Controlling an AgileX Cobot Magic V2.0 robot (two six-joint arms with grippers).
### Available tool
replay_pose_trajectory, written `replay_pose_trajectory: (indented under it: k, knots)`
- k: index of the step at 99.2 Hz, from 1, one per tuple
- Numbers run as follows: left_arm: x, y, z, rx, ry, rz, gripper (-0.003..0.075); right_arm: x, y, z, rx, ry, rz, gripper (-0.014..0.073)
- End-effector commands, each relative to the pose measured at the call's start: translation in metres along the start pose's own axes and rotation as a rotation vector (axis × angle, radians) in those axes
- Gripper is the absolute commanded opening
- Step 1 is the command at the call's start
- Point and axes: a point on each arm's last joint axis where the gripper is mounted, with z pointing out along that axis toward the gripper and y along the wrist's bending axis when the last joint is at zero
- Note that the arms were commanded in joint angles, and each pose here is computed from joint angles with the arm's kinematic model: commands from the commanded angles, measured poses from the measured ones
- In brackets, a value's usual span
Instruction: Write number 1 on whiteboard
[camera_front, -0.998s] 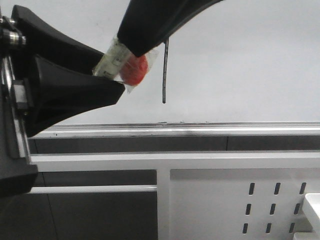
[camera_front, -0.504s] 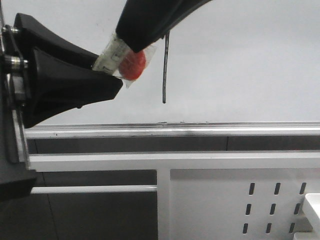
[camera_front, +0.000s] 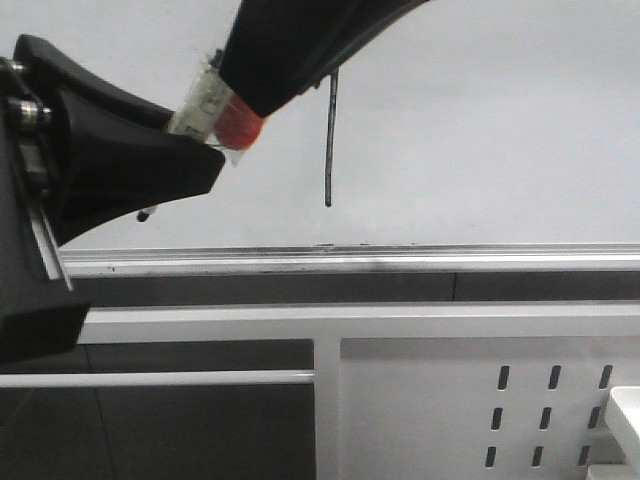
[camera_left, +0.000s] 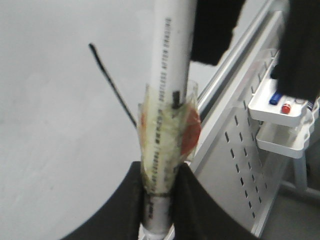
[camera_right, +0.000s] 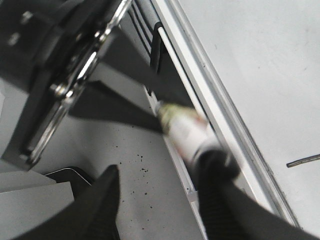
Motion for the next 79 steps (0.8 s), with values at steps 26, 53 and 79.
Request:
replay_pose_trajectory:
  k: [26,53,79]
  knots:
    - [0.006,0.023,-0.012,-0.282,-0.132,-0.416,-0.002,-0.011,-0.004,-0.07,0.1,-0.192,0.007,0.0078]
    - [0.014,0.023,-0.004,-0.327,-0.176,-0.558,-0.002,-0.001,-0.005,-0.089,0.119,-0.172,0.031,-0.0069]
    - [0.021,0.027,0.01,-0.424,-0.245,-0.545,-0.002,-0.001,-0.004,-0.089,0.115,-0.165,0.031,-0.0069]
